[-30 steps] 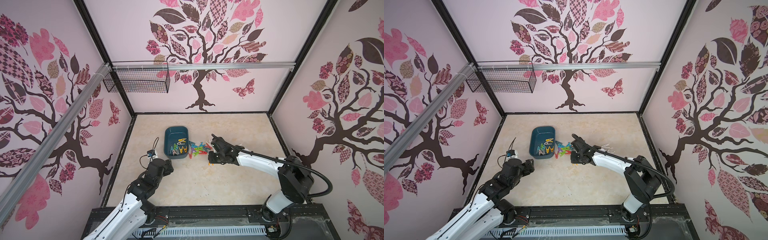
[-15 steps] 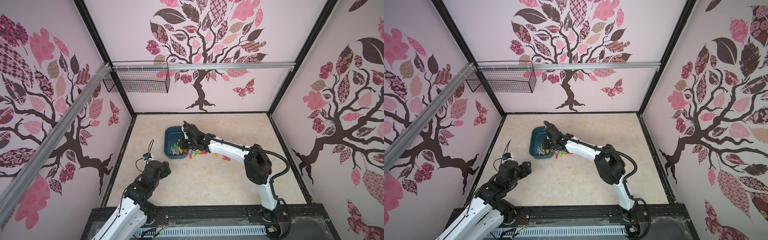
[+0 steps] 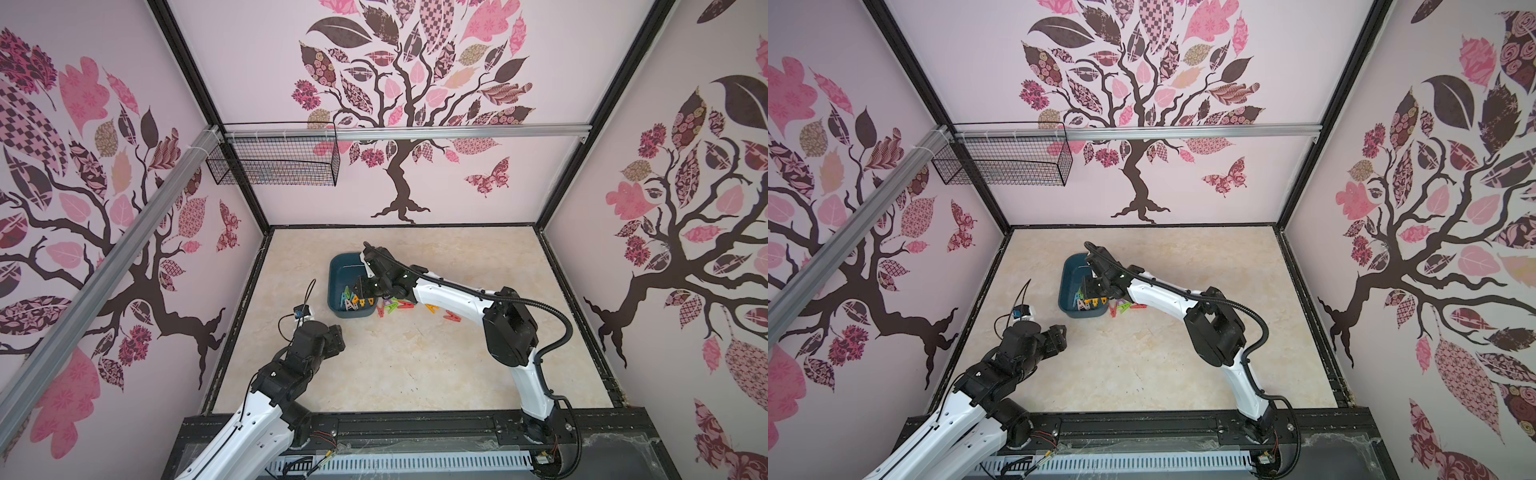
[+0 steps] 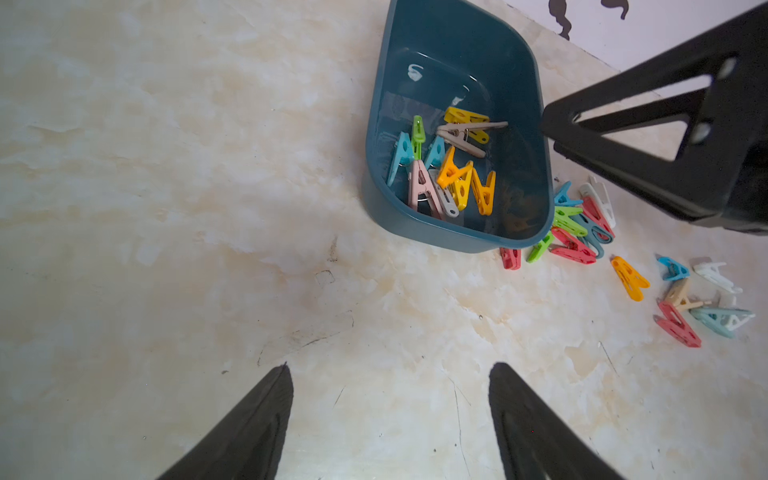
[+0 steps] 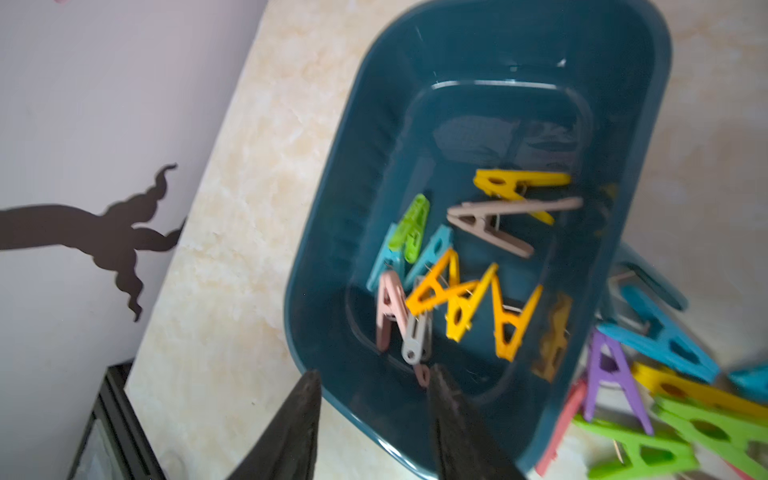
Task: Put the clothespins into the storage box
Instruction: Place the clothespin in the storage box, then move the clothespin to the center of the board.
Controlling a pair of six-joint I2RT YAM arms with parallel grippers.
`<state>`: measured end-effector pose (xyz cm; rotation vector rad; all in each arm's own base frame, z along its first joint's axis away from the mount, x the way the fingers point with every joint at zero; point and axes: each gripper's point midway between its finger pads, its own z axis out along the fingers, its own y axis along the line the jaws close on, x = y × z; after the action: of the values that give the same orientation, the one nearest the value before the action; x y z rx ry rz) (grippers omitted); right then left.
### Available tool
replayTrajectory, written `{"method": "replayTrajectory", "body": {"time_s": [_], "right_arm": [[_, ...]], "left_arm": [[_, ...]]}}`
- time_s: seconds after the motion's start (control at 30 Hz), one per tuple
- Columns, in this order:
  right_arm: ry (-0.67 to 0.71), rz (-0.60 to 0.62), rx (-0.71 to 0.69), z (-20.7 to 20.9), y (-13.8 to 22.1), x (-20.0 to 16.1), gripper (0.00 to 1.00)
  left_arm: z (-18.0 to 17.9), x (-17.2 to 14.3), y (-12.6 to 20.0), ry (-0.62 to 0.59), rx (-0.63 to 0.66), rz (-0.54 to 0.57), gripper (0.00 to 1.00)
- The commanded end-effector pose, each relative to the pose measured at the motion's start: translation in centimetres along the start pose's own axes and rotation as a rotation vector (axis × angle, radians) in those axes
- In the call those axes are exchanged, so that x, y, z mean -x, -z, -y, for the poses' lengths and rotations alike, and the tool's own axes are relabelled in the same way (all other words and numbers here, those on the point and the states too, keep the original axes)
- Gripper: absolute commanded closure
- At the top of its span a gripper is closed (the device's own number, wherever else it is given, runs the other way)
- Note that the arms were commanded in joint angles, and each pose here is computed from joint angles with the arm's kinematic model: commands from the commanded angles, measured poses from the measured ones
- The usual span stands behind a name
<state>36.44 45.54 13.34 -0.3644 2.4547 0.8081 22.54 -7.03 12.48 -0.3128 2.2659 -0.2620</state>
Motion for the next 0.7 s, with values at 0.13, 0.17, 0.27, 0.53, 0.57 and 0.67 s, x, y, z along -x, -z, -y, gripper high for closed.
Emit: {"method": "replayTrajectory", "body": {"time_s": [0.13, 0.17, 0.27, 0.53, 0.57, 0.67], "right_arm": [[-0.008, 0.128, -0.032, 1.8, 7.4, 0.9, 0.49], [-0.018, 0.130, -0.051, 2.8, 8.0, 0.5, 0.49], [-0.054, 0.138, -0.117, 6.5, 10.0, -1.0, 0.47], [-0.152, 0.116, -0.354, 18.5, 14.7, -5.7, 0.43], [-0.174, 0.115, -0.378, 20.1, 15.3, -6.1, 0.43], [-0.224, 0.128, -0.417, 23.0, 17.0, -6.6, 0.42]], "left_arm": [[2.4, -0.1, 0.1, -0.161, -0.032, 0.016, 0.23], [2.8, -0.1, 0.1, -0.168, -0.045, 0.017, 0.23], [4.1, -0.1, -0.3, -0.186, -0.084, 0.005, 0.23], [9.4, -1.0, -1.2, -0.372, -0.165, -0.003, 0.22], [10.4, -1.4, -1.4, -0.397, -0.185, -0.011, 0.22], [14.1, -3.2, -2.0, -0.479, -0.269, -0.048, 0.23]]}}
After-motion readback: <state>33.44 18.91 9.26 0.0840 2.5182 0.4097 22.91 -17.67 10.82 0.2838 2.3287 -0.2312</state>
